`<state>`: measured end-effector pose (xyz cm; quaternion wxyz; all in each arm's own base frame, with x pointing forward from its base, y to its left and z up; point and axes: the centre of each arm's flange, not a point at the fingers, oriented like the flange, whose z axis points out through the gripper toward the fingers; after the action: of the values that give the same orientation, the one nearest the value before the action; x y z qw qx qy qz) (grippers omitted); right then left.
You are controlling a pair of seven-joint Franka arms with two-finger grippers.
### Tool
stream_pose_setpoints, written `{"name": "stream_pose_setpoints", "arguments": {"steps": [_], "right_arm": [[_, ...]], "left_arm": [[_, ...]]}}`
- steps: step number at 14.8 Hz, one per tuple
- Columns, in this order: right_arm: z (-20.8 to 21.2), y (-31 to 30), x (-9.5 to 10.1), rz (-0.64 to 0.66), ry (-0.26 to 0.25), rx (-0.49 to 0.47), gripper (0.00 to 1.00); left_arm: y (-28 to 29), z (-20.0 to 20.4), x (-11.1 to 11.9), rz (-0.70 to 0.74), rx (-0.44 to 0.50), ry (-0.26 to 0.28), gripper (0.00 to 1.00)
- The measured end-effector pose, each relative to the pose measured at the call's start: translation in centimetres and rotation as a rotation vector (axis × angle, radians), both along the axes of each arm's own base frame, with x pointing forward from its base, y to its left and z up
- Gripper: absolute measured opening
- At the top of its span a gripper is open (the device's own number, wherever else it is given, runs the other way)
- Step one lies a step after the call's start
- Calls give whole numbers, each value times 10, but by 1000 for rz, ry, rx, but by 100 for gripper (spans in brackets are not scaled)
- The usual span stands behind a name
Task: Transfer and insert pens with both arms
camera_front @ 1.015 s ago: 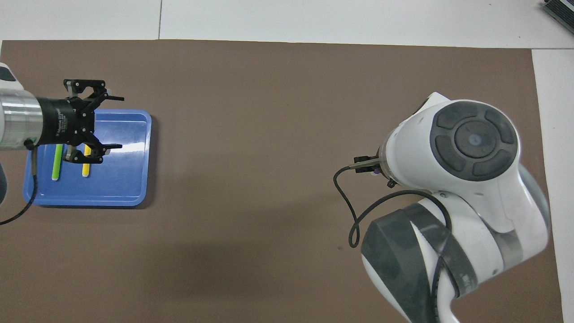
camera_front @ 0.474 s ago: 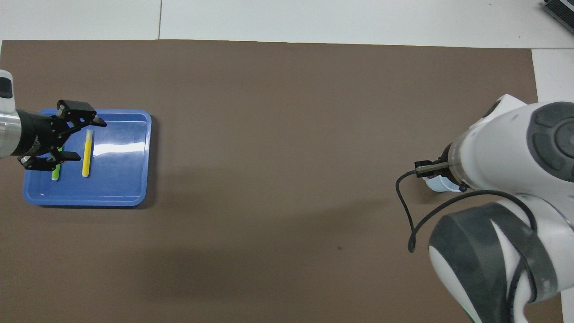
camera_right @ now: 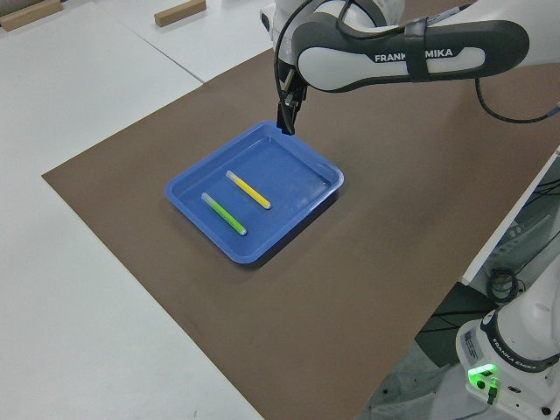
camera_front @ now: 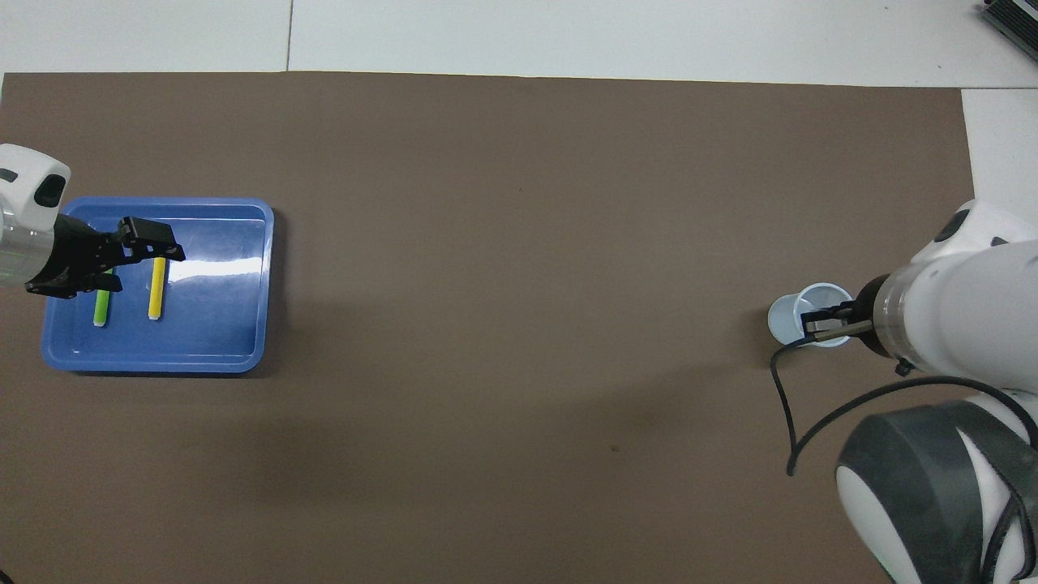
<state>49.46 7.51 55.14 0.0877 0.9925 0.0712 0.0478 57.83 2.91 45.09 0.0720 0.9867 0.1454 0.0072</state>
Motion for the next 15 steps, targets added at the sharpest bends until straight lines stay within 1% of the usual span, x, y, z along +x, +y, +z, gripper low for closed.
{"name": "stream_pose_setpoints", "arguments": {"steps": [2,4,6,10,12,15], "right_arm": [[-7,-17,0,12,-4,-1,19],[-13,-34,1,22,-5,-3,19],[-16,-46,2,31,-12,-4,19],[-24,-53,1,34,-26,-1,19],[-30,-53,0,41,-32,1,19],[-40,-56,-2,44,-38,4,19]], "left_arm": [[5,-15,6,-86,26,-11,100],[14,-30,11,-160,57,-10,100],[23,-48,16,-216,64,-13,100],[46,-81,25,-254,72,-29,100],[49,-99,29,-293,75,-36,100],[51,-119,33,-309,77,-38,100]]}}
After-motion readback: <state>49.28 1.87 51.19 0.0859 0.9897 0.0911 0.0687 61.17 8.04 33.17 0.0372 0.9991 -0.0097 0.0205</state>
